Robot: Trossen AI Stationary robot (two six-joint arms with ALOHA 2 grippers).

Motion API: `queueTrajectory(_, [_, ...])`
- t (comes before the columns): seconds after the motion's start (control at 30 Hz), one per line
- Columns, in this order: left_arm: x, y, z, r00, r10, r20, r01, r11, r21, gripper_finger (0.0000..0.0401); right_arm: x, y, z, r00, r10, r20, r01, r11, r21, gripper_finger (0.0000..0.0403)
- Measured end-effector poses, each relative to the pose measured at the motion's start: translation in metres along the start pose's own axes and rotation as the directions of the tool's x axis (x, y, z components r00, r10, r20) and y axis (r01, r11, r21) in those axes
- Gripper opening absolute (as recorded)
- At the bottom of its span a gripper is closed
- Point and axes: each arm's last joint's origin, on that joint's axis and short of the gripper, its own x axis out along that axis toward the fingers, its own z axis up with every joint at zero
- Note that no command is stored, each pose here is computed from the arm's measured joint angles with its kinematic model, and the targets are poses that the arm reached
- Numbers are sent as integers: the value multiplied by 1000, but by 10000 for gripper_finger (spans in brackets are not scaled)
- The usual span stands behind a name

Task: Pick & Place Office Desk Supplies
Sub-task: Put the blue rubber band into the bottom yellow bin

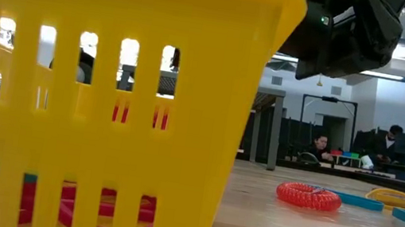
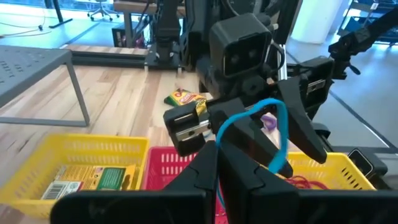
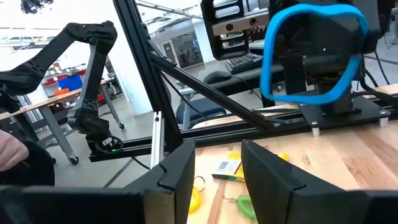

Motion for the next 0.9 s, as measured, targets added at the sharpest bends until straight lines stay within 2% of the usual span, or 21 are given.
queueTrajectory(0.43, [2,0,-2,1000,2,-12,-2,1000,1,2,0,-15,9,998,-29,52,30,999,-21,127])
queueTrajectory(0.7, [2,0,-2,1000,7,-12,-7,1000,2,2,5,-13,18,994,-12,105,17,998,-52,127])
queueTrajectory(0.9, [2,0,-3,1000,12,-15,-12,1000,4,2,18,-12,26,999,0,49,3,998,-58,127])
